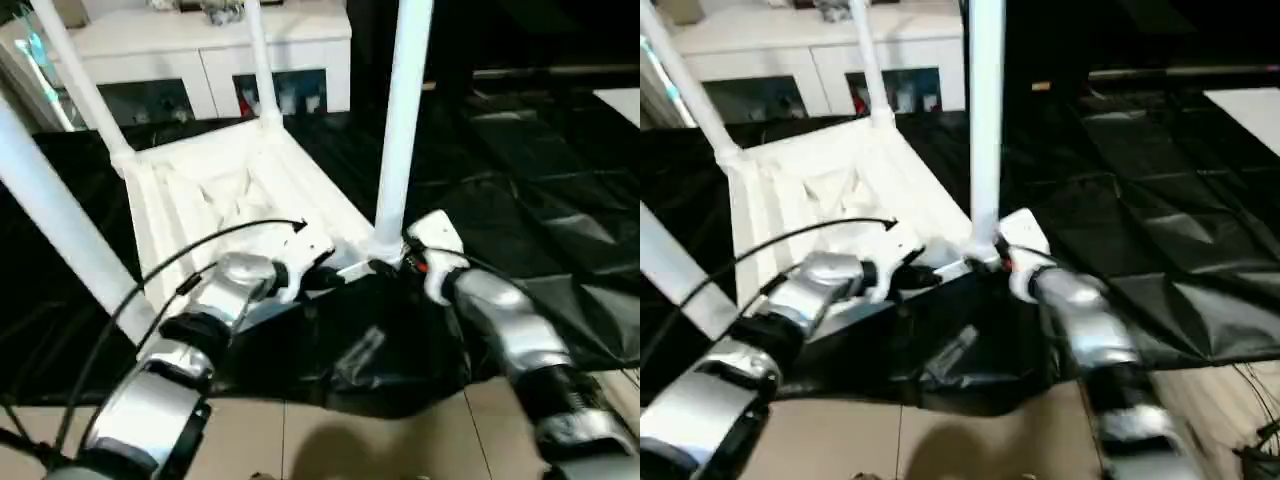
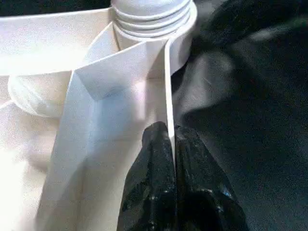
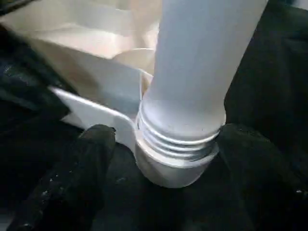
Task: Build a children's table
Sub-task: Rotate leg to tighten
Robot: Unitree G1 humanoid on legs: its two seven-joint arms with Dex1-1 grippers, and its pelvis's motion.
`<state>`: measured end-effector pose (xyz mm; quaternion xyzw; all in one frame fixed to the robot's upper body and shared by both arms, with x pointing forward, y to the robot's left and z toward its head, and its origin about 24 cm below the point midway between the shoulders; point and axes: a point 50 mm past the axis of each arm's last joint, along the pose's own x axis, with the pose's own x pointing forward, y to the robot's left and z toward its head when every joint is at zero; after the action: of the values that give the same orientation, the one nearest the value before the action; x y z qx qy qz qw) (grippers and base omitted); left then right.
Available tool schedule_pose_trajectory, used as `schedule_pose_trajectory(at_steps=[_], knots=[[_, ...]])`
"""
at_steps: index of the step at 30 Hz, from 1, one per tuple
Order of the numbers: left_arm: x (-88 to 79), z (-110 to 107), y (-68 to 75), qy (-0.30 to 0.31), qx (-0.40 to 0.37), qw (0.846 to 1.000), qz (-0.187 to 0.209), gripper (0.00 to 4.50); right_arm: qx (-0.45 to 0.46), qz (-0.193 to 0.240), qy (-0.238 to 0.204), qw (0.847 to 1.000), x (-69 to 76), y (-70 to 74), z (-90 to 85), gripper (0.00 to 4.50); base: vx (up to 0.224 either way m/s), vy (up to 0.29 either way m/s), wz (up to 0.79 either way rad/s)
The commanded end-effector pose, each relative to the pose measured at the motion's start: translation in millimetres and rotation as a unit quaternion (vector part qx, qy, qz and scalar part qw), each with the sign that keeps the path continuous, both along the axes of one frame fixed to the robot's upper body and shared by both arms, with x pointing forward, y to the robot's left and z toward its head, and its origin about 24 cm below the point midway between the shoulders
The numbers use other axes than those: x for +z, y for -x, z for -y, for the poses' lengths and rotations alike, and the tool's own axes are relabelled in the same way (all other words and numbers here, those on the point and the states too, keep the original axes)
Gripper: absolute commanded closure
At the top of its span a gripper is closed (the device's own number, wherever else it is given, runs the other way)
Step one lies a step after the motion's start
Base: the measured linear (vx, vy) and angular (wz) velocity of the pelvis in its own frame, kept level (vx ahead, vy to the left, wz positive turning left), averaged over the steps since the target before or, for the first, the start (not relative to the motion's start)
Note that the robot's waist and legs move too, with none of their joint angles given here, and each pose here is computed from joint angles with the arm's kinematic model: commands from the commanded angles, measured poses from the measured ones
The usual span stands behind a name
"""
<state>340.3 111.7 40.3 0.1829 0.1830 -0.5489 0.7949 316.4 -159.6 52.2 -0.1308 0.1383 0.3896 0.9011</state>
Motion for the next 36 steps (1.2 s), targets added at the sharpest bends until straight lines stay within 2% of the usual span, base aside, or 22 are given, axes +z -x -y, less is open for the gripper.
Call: schedule_pose_trajectory(at_steps=[1, 3, 7, 9, 13, 14, 26, 36], knots=[[2.0, 1, 6.6, 0.005, -0.054, 0.998, 0.009, 4.5, 0.037, 0.014, -0.014, 0.999, 10.1, 1.8, -5.5, 0.73, 0.0, 0.0, 0.0], [4.4, -11, 9.9, 0.004, -0.066, 0.998, 0.011, 4.5, 0.044, 0.015, -0.012, 0.999, 14.3, 5.8, 5.9, 0.73, 0.0, 0.0, 0.0], [8.7, -15, 8.7, 0.021, -0.058, 0.998, 0.012, 4.5, 0.049, 0.014, -0.013, 0.999, 14.7, 7.1, 7.8, 0.73, 0.0, 0.0, 0.0], [10.9, -14, 8.8, 0.033, -0.061, 0.998, 0.002, 3.94, 0.058, 0.013, -0.014, 0.998, 12.9, 8.0, 3.5, 0.7, 0.0, 0.0, 0.0], [11.3, -10, 7.0, 0.029, -0.057, 0.998, 0.022, 3.75, 0.066, 0.012, -0.016, 0.998, 11.2, 7.4, -4.8, 0.7, 0.0, 0.0, 0.0], [10.8, -8, 5.8, 0.021, -0.051, 0.998, 0.041, 3.59, 0.072, 0.012, -0.018, 0.997, 11.5, 7.7, -7.5, 0.7, 0.0, 0.0, 0.0], [3.1, -9, 4.7, 0.003, -0.036, 0.999, 0.021, 3.59, 0.08, 0.011, -0.017, 0.997, 11.5, 10.1, -8.6, 0.7, 0.0, 0.0, 0.0], [-2.4, -16, 8.8, -0.031, -0.051, 0.998, -0.009, 4.36, 0.067, 0.017, -0.014, 0.998, 11.7, 6.8, -6.3, 0.7, 0.0, 0.0, 0.0]])
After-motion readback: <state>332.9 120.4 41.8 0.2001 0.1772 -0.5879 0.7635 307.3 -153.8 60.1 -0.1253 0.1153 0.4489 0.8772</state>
